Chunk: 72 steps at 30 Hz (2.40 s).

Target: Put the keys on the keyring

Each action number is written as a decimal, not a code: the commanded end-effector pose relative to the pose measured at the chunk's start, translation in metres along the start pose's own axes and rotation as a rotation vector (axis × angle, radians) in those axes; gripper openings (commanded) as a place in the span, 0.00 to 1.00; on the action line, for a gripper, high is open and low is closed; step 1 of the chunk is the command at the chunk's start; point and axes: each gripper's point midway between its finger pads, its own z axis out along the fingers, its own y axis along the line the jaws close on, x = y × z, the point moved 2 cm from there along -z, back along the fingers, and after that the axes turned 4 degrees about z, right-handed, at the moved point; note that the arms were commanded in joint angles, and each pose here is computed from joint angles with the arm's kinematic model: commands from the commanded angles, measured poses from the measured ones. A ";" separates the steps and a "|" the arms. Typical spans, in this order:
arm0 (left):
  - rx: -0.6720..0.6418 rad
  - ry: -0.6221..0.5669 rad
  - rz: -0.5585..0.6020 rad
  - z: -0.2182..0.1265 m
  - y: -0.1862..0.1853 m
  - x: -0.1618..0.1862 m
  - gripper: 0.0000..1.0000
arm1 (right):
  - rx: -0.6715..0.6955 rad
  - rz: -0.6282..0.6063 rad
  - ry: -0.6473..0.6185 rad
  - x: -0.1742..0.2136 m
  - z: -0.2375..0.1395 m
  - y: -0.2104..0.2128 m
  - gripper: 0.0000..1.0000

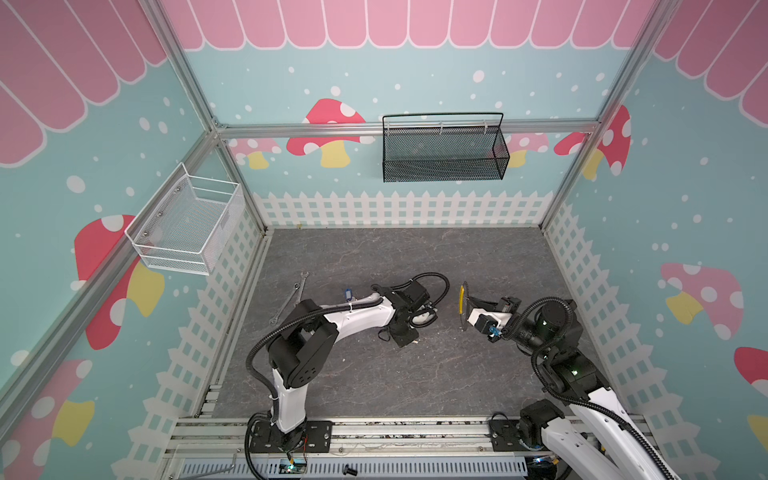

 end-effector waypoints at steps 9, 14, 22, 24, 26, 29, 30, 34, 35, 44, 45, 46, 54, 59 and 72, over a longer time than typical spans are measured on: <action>0.156 -0.345 0.038 -0.064 -0.017 -0.018 0.00 | 0.002 0.033 -0.028 -0.002 0.001 0.000 0.00; 0.179 -0.468 0.062 -0.095 -0.023 -0.032 0.00 | -0.069 0.072 -0.042 -0.002 0.007 0.010 0.00; 0.181 -0.680 0.042 -0.161 -0.023 -0.062 0.00 | -0.169 0.041 -0.130 -0.014 0.014 0.019 0.00; 0.181 -0.711 0.025 -0.174 -0.022 -0.068 0.00 | -0.192 0.033 -0.153 -0.018 0.016 0.020 0.00; 0.204 -0.742 0.011 -0.187 -0.024 -0.074 0.00 | -0.196 0.026 -0.170 -0.021 0.017 0.018 0.00; 0.234 -0.779 0.000 -0.203 -0.027 -0.081 0.00 | -0.207 0.005 -0.195 -0.025 0.018 0.018 0.00; 0.244 -0.791 0.000 -0.208 -0.028 -0.082 0.00 | -0.208 0.005 -0.198 -0.025 0.018 0.018 0.00; 0.275 -0.826 0.009 -0.225 -0.033 -0.085 0.00 | -0.205 -0.001 -0.201 -0.027 0.020 0.015 0.00; 0.283 -0.830 0.010 -0.228 -0.034 -0.085 0.00 | -0.202 -0.004 -0.203 -0.027 0.020 0.014 0.00; 0.323 -0.857 0.010 -0.247 -0.041 -0.086 0.00 | -0.192 0.042 -0.181 -0.026 0.028 0.006 0.00; 0.333 -0.857 0.015 -0.247 -0.042 -0.086 0.00 | -0.194 0.046 -0.176 -0.026 0.029 0.006 0.00; 0.337 -0.858 0.017 -0.247 -0.044 -0.086 0.00 | -0.192 0.046 -0.177 -0.026 0.029 0.005 0.00; 0.368 -0.857 0.040 -0.249 -0.052 -0.092 0.00 | -0.187 0.053 -0.174 -0.027 0.030 0.002 0.00; 0.376 -0.849 0.054 -0.246 -0.056 -0.097 0.00 | -0.189 0.052 -0.181 -0.029 0.030 0.002 0.00; 0.279 -0.833 0.048 -0.240 -0.049 -0.100 0.00 | -0.191 0.128 -0.173 -0.029 0.031 0.000 0.00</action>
